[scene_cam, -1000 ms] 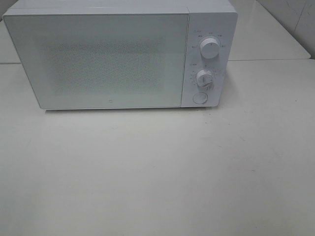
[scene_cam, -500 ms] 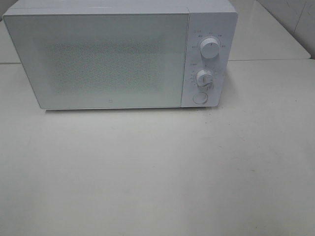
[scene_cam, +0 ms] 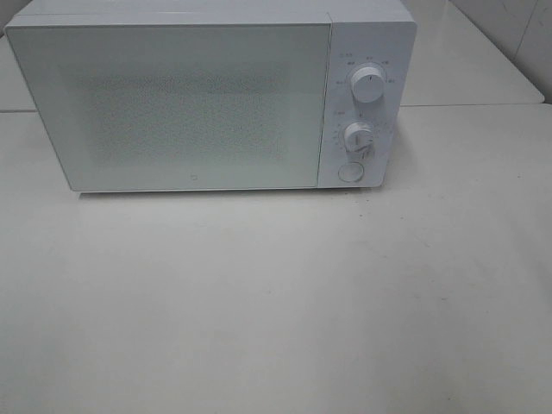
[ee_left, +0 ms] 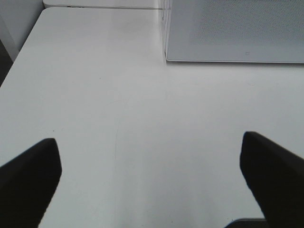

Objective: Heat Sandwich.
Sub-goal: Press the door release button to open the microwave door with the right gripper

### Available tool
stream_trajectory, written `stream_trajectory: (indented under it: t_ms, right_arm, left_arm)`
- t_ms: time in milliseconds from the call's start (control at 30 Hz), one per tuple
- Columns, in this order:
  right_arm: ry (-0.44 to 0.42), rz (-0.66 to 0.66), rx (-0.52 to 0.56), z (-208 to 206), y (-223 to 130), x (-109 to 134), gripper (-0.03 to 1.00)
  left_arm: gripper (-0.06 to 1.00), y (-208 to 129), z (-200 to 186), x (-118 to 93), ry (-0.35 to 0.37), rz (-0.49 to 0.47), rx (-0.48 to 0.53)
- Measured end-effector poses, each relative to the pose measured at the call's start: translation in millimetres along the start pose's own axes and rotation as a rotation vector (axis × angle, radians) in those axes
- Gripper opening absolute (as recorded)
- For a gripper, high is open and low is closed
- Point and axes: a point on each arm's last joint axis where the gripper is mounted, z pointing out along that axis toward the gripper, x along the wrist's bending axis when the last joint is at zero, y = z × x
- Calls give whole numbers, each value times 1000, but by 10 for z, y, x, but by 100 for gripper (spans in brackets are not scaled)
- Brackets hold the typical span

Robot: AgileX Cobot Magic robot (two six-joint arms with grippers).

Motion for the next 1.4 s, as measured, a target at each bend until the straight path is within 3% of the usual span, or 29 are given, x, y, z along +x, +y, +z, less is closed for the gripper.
stream_trajectory:
  t_ms: [633, 933, 1300, 1400]
  right_arm:
    - [-9, 2, 65, 919, -57, -16, 75]
    - [-15, 16, 77, 1461, -292, -31, 75]
    - [-25, 27, 12, 1614, -718, -40, 75]
    - [-10, 26, 7, 1631, -845, 82, 75]
  left_arm:
    - [97, 0, 0, 0, 0, 0, 0]
    - [97, 0, 0, 0, 0, 0, 0]
    - [97, 0, 0, 0, 0, 0, 0]
    - [97, 0, 0, 0, 0, 0, 0]
